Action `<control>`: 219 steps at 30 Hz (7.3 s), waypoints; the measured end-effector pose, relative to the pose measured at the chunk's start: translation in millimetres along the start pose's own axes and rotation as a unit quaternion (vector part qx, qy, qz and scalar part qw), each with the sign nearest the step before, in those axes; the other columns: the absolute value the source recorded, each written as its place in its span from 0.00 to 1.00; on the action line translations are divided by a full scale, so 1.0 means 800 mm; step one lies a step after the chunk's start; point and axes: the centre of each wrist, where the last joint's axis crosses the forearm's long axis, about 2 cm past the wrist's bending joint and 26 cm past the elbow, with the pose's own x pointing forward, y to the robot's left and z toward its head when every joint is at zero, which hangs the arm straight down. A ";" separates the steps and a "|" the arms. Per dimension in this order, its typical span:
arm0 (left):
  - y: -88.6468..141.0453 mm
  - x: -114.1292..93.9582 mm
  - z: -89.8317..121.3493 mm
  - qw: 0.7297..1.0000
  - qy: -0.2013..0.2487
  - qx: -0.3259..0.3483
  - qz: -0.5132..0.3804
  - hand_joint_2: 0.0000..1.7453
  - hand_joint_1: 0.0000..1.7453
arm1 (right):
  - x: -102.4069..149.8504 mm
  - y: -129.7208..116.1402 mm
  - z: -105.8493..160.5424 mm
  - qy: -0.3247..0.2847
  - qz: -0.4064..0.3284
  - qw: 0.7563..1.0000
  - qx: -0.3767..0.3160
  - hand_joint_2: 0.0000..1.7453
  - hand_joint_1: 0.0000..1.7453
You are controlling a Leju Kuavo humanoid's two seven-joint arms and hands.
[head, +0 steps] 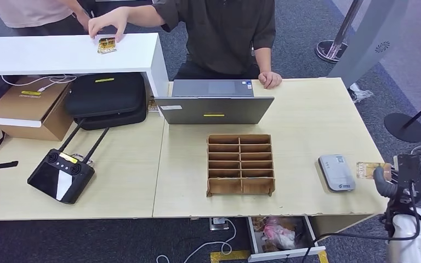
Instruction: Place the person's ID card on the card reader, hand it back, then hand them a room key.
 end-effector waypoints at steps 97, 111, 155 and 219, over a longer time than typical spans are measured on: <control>0.011 0.010 -0.005 0.997 -0.035 -0.034 -0.054 0.00 0.00 | 0.442 0.237 0.010 -0.413 0.188 0.890 -0.042 1.00 1.00; 0.002 0.023 -0.003 0.994 -0.032 -0.046 -0.093 0.00 0.00 | 0.432 0.323 0.020 -0.342 0.230 0.911 0.034 1.00 1.00; 0.007 0.009 -0.004 0.997 -0.022 -0.040 -0.065 0.00 0.00 | 0.381 0.302 0.001 -0.361 0.386 0.849 -0.019 0.00 0.00; 0.010 -0.005 -0.003 0.999 -0.015 -0.033 0.004 0.00 0.00 | 0.139 -0.068 0.041 -0.215 0.442 0.871 -0.008 1.00 0.00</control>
